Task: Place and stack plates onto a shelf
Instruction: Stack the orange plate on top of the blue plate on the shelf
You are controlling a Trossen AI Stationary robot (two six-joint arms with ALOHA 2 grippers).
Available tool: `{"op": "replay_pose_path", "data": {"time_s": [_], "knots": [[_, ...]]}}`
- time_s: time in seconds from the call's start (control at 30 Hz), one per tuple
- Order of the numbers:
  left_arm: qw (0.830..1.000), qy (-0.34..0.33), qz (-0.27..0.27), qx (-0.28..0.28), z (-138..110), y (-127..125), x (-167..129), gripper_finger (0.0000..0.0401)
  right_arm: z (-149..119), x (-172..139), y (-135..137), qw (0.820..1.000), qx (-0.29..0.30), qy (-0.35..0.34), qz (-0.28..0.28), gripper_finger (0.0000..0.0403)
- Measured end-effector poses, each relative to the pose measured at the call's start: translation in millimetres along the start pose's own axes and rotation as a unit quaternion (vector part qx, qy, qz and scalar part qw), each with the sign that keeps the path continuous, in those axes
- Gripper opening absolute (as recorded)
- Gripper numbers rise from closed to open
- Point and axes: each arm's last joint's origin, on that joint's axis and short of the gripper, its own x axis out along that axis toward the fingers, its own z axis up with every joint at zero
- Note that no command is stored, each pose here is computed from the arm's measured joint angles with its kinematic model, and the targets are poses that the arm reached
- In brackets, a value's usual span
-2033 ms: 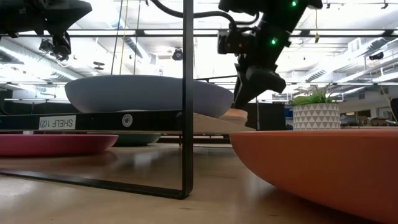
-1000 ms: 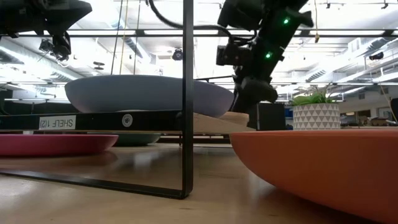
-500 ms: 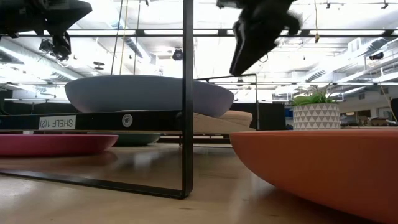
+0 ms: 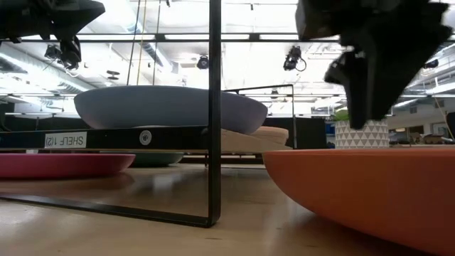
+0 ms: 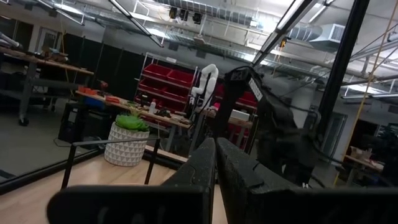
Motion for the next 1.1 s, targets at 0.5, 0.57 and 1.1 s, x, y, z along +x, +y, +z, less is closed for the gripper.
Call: {"op": "replay_pose_path", "data": {"time_s": [0.5, 0.57, 1.1], "knots": [[1.0, -0.006, 0.0, 0.0, 2, 0, 0, 0.0023, -8, 42, 3, 0.998, 0.025, 0.056, -0.007, 0.0164], [1.0, -0.006, 0.0, 0.0, 2, 0, 0, 0.0023, -9, 41, 2, 0.998, 0.024, 0.06, -0.01, 0.0128], [1.0, -0.006, 0.0, 0.0, 1, 0, 0, 0.0023, -3, -23, -35, 0.998, 0.04, 0.047, -0.019, 0.0012]]}}
